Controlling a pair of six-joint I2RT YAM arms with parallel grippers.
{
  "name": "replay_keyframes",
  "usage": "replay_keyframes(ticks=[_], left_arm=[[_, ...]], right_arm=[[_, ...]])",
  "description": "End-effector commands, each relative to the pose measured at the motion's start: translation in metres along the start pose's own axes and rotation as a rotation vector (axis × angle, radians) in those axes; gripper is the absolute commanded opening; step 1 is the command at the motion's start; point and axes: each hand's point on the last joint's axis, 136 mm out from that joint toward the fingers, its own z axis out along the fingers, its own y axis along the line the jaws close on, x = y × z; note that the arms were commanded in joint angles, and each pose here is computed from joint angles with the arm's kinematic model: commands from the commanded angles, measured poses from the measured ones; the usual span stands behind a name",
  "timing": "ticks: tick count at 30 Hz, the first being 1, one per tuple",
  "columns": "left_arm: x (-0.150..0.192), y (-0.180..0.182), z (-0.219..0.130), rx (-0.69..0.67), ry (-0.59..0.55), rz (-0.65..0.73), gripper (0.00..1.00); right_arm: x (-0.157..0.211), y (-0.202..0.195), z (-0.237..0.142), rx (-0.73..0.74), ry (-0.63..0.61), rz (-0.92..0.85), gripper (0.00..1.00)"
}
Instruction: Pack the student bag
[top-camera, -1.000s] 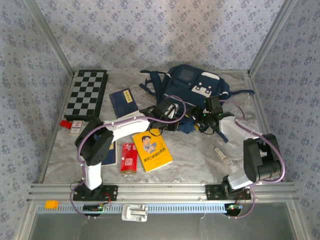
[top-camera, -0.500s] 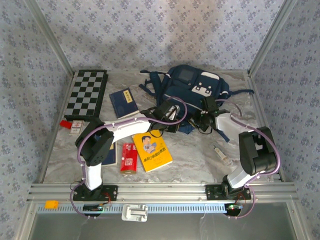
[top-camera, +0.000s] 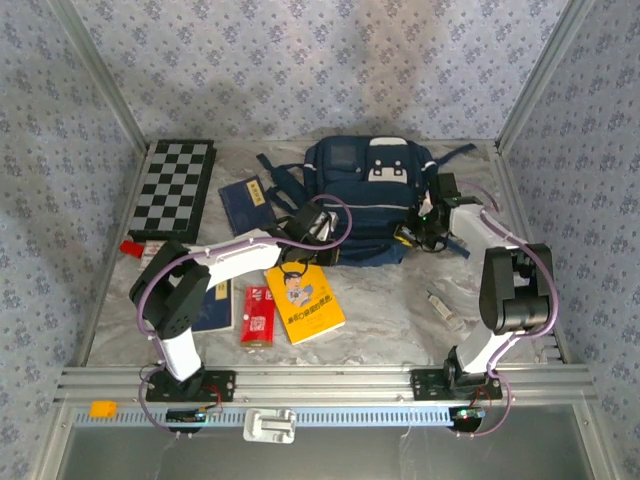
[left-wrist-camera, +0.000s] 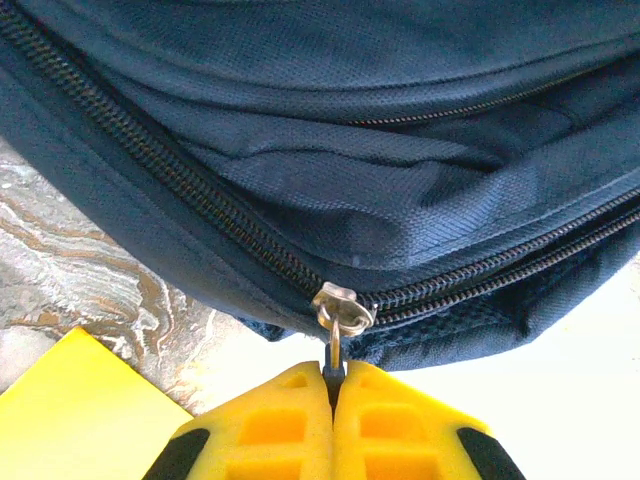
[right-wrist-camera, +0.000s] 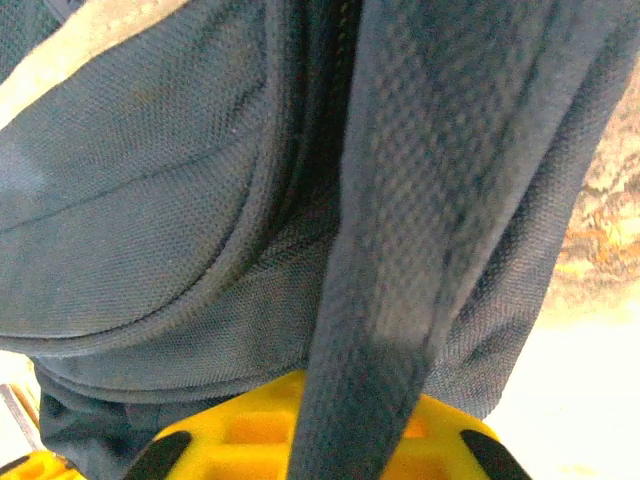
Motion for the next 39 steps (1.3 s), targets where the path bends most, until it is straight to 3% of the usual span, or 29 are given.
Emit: replay_keyframes(ticks=[1, 2, 4, 10, 18, 24, 30, 33, 39], left_arm=[[0.002, -0.007, -0.003, 0.023, 0.026, -0.017, 0.00], [-0.001, -0.013, -0.001, 0.035, 0.017, -0.010, 0.00], [-0.008, -0.021, 0.001, 0.045, 0.009, -0.001, 0.00], [-0.019, -0.039, 0.003, 0.084, -0.005, 0.019, 0.00], [-0.023, -0.048, 0.000, 0.110, -0.011, 0.033, 0.00], [-0.024, -0.052, 0.000, 0.122, -0.016, 0.036, 0.00], [-0.023, -0.053, 0.002, 0.123, -0.012, 0.046, 0.00], [-0.023, -0.049, 0.001, 0.100, -0.013, 0.066, 0.00], [-0.036, -0.032, -0.002, 0.029, -0.047, 0.075, 0.00]], right_arm=[[-0.009, 0.020, -0.007, -0.025, -0.031, -0.065, 0.24], [-0.002, 0.025, -0.007, -0.029, -0.020, -0.069, 0.36], [0.009, 0.027, -0.009, -0.002, -0.008, -0.066, 0.50], [0.044, 0.025, -0.020, 0.020, -0.017, 0.070, 0.70], [0.068, 0.054, -0.018, -0.015, -0.086, 0.183, 0.78], [0.058, 0.066, -0.001, -0.028, -0.148, 0.285, 0.82], [0.044, 0.069, 0.024, -0.026, -0.160, 0.285, 0.67], [0.041, 0.059, 0.030, 0.017, -0.163, 0.269, 0.51], [0.031, 0.045, 0.029, 0.013, -0.153, 0.266, 0.04]])
